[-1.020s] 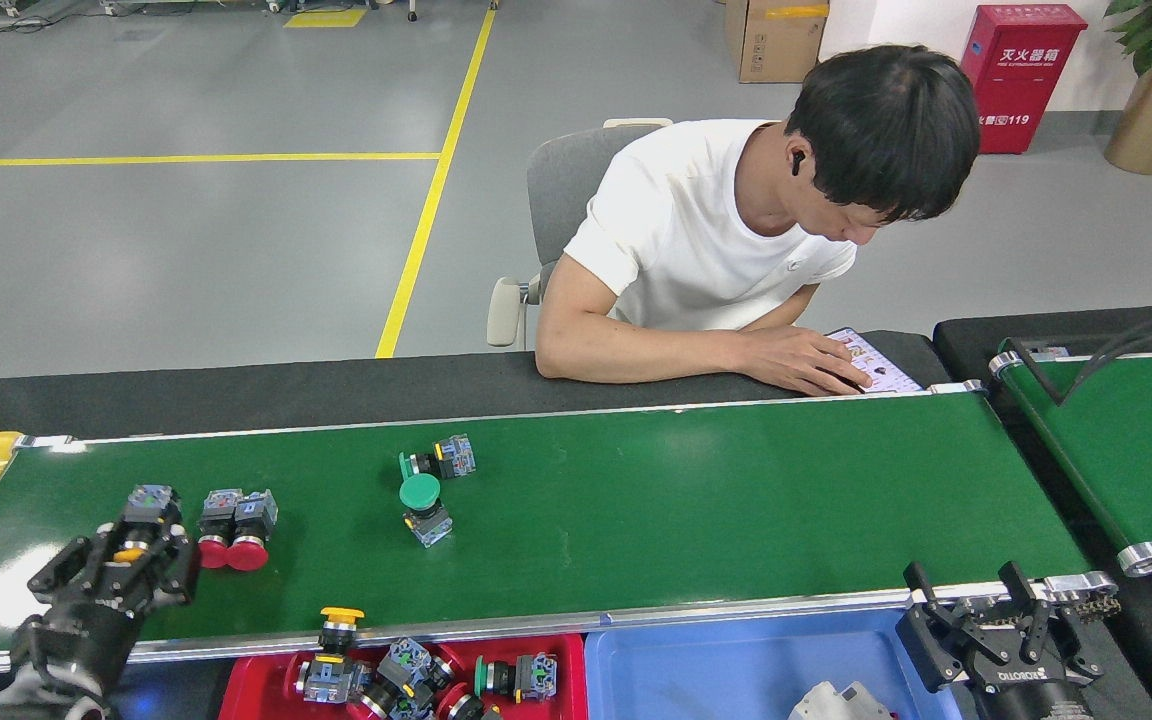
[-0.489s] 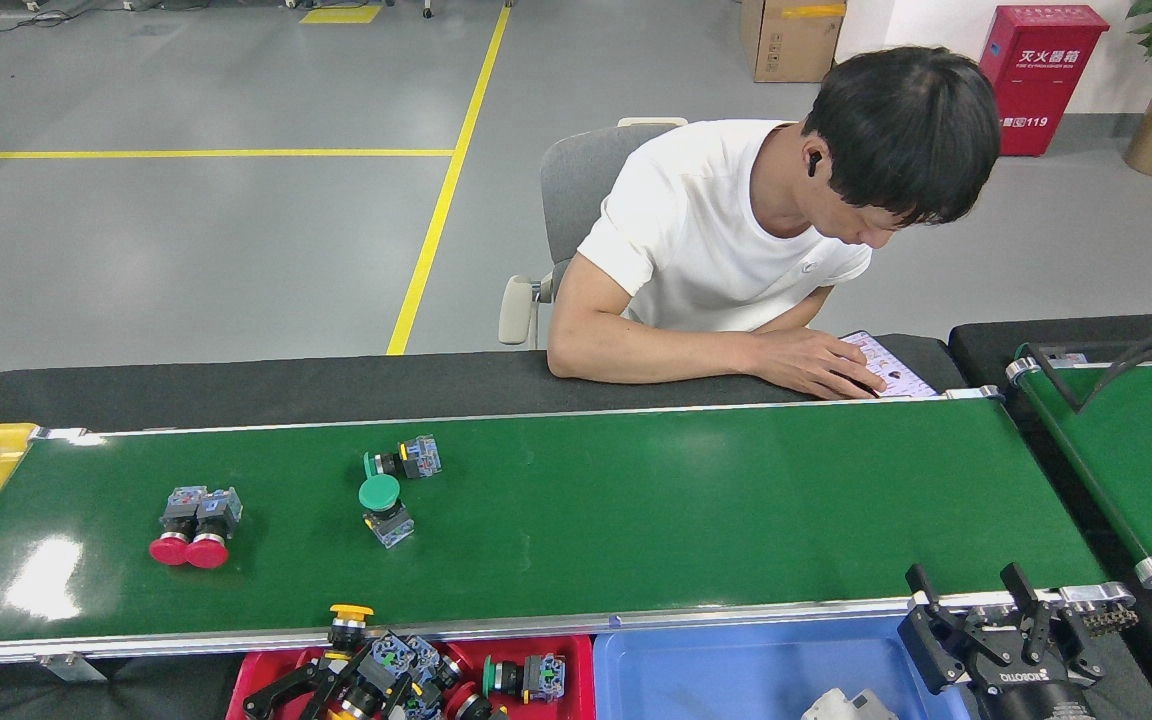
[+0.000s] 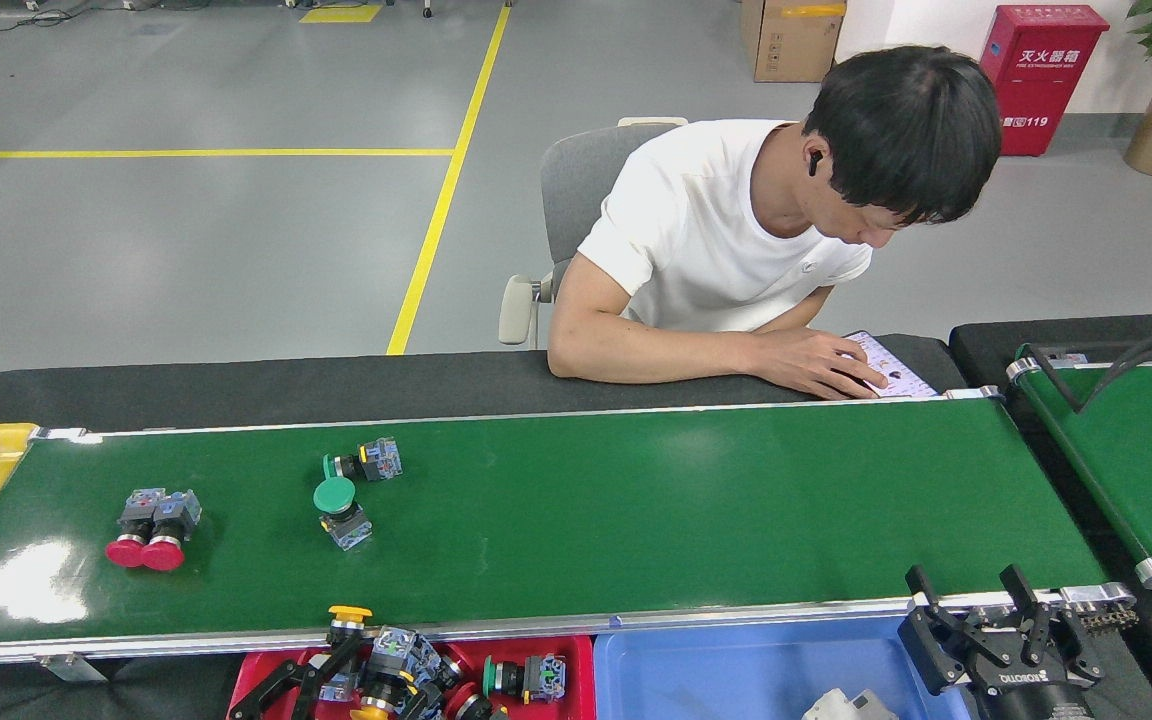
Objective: Pick switch part from conveyor to tray
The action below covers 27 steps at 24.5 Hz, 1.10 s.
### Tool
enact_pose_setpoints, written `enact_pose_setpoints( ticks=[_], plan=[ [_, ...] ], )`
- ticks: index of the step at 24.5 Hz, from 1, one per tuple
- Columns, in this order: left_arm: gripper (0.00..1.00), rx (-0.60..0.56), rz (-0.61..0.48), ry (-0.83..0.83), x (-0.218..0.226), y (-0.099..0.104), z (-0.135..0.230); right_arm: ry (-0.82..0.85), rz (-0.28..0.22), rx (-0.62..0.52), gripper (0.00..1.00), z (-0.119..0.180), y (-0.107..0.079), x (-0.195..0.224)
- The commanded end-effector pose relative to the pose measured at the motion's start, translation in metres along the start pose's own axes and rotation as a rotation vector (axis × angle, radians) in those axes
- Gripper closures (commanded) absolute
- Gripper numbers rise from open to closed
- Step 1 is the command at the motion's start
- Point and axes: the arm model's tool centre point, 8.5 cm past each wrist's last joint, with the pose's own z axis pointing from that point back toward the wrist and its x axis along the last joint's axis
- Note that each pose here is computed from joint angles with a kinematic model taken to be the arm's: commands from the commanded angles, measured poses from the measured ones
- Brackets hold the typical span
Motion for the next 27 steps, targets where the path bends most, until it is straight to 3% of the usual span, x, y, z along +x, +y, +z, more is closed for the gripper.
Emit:
enact_pose_setpoints(
  ticks=[1,10,16,20,22,27],
  plan=[
    [0.00,0.021,0.020,0.087,-0.016,0.003,0.009,-0.009,0.009,-0.030,0.00,-0.003,-0.009,-0.001],
    [0.00,0.013,0.255,0.404,-0.087,-0.015,0.072,-0.008,0.011,-0.032,0.00,-0.003,-0.010,-0.001],
    [0.00,-0.027,0.252,0.464,-0.103,-0.027,0.090,-0.008,0.010,-0.030,0.00,-0.003,-0.009,-0.002],
    [0.00,-0.049,0.164,0.475,-0.119,-0.024,0.069,-0.008,0.016,-0.029,0.00,-0.003,-0.010,-0.004],
    [0.00,-0.065,0.122,0.481,-0.131,-0.026,0.042,-0.008,0.016,-0.029,0.00,-0.003,-0.010,-0.004],
    [0.00,-0.117,0.107,0.511,-0.163,-0.040,-0.012,-0.008,0.016,-0.024,0.00,-0.003,-0.009,-0.004]
  ],
)
